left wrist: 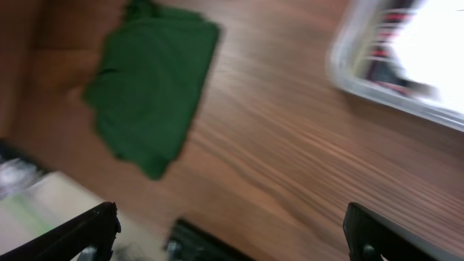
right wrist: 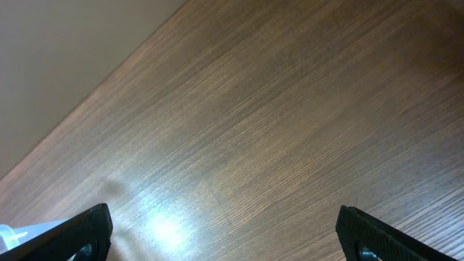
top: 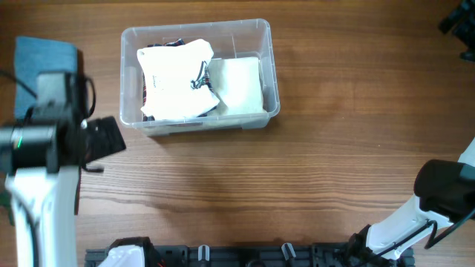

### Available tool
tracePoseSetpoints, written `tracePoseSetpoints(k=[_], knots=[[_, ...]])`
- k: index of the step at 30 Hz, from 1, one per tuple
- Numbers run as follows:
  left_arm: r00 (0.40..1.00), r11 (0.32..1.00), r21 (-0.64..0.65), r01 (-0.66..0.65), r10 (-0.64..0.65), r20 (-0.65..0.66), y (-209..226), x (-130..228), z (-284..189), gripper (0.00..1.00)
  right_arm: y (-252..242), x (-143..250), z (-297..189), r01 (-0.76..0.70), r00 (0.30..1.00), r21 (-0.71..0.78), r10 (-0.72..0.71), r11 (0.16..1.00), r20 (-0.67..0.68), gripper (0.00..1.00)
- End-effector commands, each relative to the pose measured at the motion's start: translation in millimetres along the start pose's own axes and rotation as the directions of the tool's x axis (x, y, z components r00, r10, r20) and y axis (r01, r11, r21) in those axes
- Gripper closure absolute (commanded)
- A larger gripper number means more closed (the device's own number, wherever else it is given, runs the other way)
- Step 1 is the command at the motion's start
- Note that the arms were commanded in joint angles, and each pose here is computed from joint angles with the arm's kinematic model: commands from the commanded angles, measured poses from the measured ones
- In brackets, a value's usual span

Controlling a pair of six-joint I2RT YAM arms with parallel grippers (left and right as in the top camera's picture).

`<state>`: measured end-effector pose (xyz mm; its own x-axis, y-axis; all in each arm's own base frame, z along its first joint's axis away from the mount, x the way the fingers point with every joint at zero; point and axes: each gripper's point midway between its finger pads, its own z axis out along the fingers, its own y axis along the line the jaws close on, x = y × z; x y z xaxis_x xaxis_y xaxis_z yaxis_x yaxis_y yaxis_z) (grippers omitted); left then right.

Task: Pack container
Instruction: 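Reach the left gripper to the green shirt at the left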

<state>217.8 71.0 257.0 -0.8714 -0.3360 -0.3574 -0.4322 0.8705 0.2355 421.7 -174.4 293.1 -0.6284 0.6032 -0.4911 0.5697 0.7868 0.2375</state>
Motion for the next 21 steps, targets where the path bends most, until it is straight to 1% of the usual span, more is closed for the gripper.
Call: tracePoseSetpoints(k=[1,5,9,12,17,18,21], knots=[[1.0,0.969,-0.248,-0.004,-0.001,-0.022,22.4,-22.7,23.8,0.0,-1.4,-0.6,2.9,-0.007,1.0,0.01,0.007,1.0,-0.001,0.0],[0.993,0.929,-0.361,-0.08,0.045,-0.106,22.6,-35.3,53.7,0.0,-1.4,-0.6,2.9,-0.007,1.0,0.01,0.007,1.0,-0.001,0.0],[0.982,0.917,-0.387,-0.098,0.025,-0.189,27.0,-34.4,76.6,0.0,-1.4,-0.6,2.9,-0.007,1.0,0.01,0.007,1.0,-0.001,0.0],[0.984,0.917,-0.399,-0.024,-0.049,-0.173,37.1,-35.7,81.6,0.0,-1.4,-0.6,2.9,-0.007,1.0,0.01,0.007,1.0,-0.001,0.0],[0.962,0.941,-0.319,0.116,-0.186,-0.199,47.7,-31.4,101.1,0.0,-1.4,-0.6,2.9,-0.007,1.0,0.01,0.007,1.0,-0.001,0.0],[0.958,0.936,-0.324,0.135,-0.208,-0.2,52.5,-29.9,106.1,0.0,-1.4,-0.6,2.9,-0.007,1.0,0.01,0.007,1.0,-0.001,0.0],[0.953,0.941,-0.323,0.105,-0.188,-0.239,59.2,-19.9,121.6,0.0,-1.4,-0.6,2.9,-0.007,1.0,0.01,0.007,1.0,-0.001,0.0]])
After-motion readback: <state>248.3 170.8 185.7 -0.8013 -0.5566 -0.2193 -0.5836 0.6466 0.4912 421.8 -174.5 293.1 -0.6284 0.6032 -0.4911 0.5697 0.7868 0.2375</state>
